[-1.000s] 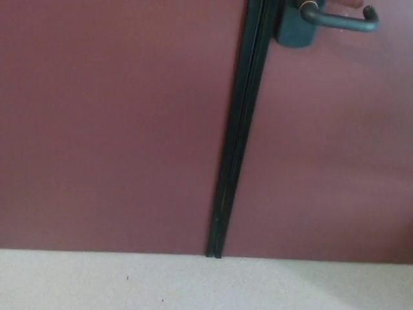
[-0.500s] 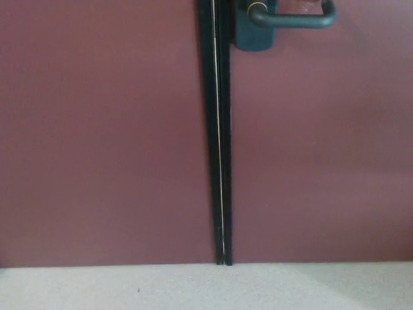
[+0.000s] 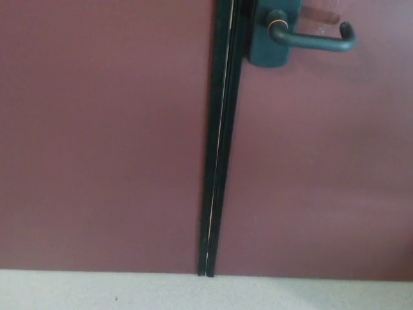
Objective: The robot walks towards the door handle and put its right hand on it and twist the handle
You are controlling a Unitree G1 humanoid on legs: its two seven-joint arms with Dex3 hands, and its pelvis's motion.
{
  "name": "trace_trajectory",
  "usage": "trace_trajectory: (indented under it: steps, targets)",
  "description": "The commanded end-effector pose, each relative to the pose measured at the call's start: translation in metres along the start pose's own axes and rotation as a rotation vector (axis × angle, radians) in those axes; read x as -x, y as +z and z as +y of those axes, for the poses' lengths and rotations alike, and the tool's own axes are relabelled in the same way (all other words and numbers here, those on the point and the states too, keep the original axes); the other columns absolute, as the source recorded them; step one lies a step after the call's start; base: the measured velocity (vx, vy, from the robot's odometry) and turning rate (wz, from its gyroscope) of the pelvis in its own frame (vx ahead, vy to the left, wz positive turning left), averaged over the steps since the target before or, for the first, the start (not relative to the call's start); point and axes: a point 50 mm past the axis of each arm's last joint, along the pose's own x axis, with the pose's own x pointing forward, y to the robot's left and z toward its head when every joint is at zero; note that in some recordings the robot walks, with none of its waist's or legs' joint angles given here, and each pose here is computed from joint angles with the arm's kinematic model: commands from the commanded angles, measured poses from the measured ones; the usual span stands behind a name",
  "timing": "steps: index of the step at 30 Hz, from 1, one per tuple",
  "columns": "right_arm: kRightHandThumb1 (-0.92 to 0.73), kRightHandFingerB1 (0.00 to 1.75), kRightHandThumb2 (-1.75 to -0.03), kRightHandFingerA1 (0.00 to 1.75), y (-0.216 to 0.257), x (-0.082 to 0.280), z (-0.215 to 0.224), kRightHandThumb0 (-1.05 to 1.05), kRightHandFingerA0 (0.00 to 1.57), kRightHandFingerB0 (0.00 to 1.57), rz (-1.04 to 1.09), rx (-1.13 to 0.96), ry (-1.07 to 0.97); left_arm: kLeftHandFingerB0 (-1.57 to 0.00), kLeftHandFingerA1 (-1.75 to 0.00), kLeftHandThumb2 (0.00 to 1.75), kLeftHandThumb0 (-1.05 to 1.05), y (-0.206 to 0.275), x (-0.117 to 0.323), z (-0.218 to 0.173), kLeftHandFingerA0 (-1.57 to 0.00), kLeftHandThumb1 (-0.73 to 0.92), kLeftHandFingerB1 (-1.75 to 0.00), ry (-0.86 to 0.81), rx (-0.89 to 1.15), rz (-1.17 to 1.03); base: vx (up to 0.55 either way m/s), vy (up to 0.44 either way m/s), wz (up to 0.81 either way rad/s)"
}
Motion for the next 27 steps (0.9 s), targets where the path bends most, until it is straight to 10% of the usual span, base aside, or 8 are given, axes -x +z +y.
trace_trajectory:
  steps: [1, 27]
  targets:
    - [-0.53, 0.39, -0.56, 0.48, 0.001, -0.001, 0.002, -0.30, 0.66, 0.46, 0.003, 0.016, 0.005, -0.41, -0.89, 0.81, -0.13, 0.001, 0.000, 0.001, -0.42, 0.42, -0.70, 0.005, 0.001, -0.001, -0.01, -0.200, 0.00]
    - [-0.54, 0.39, -0.56, 0.50, 0.006, -0.002, 0.022, -0.31, 0.70, 0.47, -0.006, 0.027, 0.061, -0.48, -0.89, 0.76, -0.16, 0.010, -0.001, 0.012, -0.47, 0.40, -0.74, 0.011, -0.042, -0.009, 0.17, 0.018, 0.02]
